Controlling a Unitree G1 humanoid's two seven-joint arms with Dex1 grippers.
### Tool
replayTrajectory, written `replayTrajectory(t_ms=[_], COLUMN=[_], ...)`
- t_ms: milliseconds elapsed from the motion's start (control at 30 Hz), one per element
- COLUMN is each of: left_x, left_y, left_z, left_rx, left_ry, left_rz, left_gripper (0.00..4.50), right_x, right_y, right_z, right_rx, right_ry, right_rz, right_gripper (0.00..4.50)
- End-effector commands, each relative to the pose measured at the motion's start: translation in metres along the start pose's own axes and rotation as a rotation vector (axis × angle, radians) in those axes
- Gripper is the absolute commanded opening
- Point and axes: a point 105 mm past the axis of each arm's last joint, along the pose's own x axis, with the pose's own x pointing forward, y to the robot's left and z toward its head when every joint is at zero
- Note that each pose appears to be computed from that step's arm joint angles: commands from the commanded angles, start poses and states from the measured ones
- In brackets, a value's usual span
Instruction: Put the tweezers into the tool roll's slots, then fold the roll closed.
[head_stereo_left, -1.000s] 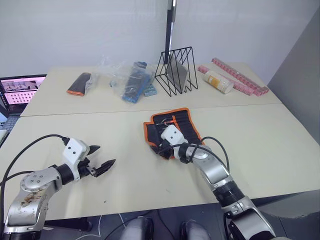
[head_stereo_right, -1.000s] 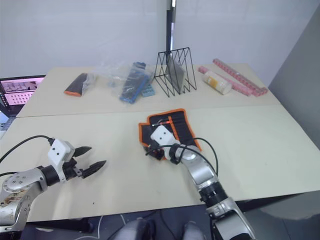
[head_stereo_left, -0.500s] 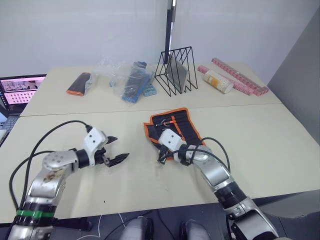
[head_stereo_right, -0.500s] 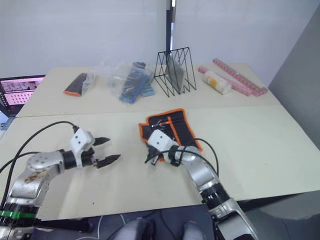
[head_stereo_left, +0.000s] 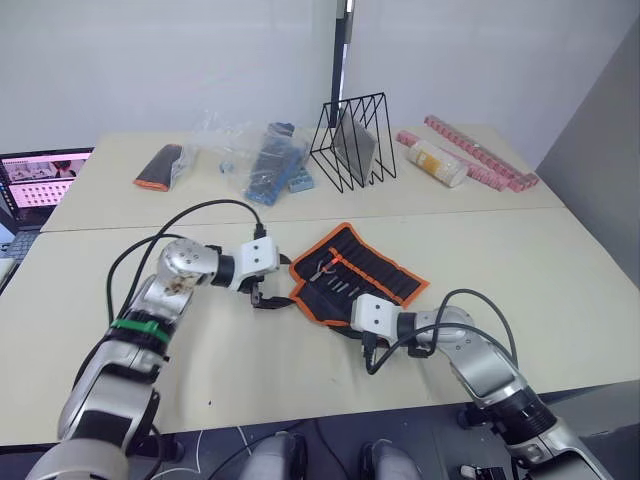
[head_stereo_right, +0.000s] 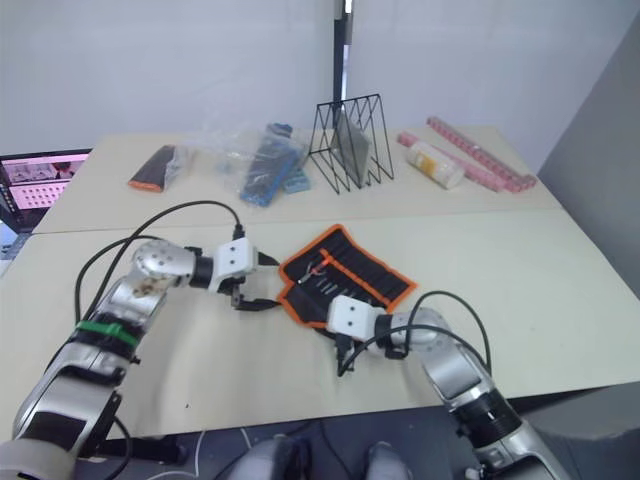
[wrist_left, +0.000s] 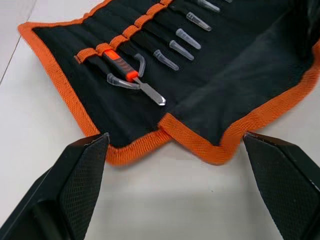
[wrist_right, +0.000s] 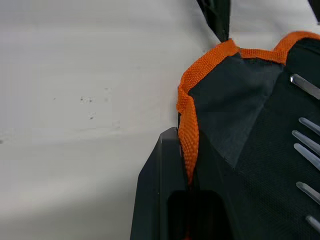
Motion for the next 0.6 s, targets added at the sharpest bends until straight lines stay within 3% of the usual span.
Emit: replayTrajectory(t_ms=[33, 233, 600], left_x=[0.004, 0.007, 0.010], left_y=[0.000, -0.011, 0.001], left_z=[0.002, 0.000, 0.007], left_rx=[0.094, 0.183, 0.247], left_ry=[0.018, 0.038, 0.009], left_rz=[-0.050, -0.164, -0.110], left_gripper=[4.50, 4.50, 4.50], right_x=[-0.006, -0.009, -0.011], right_y=[-0.002, -0.005, -0.024], right_z=[0.009, 0.010, 0.013], right_rx=[-0.007, 0.035, 0.045], right_ry=[-0.030, -0.039, -0.046], right_rz=[-0.024, -0.065, -0.094], right_gripper=[0.03, 0.03, 0.03])
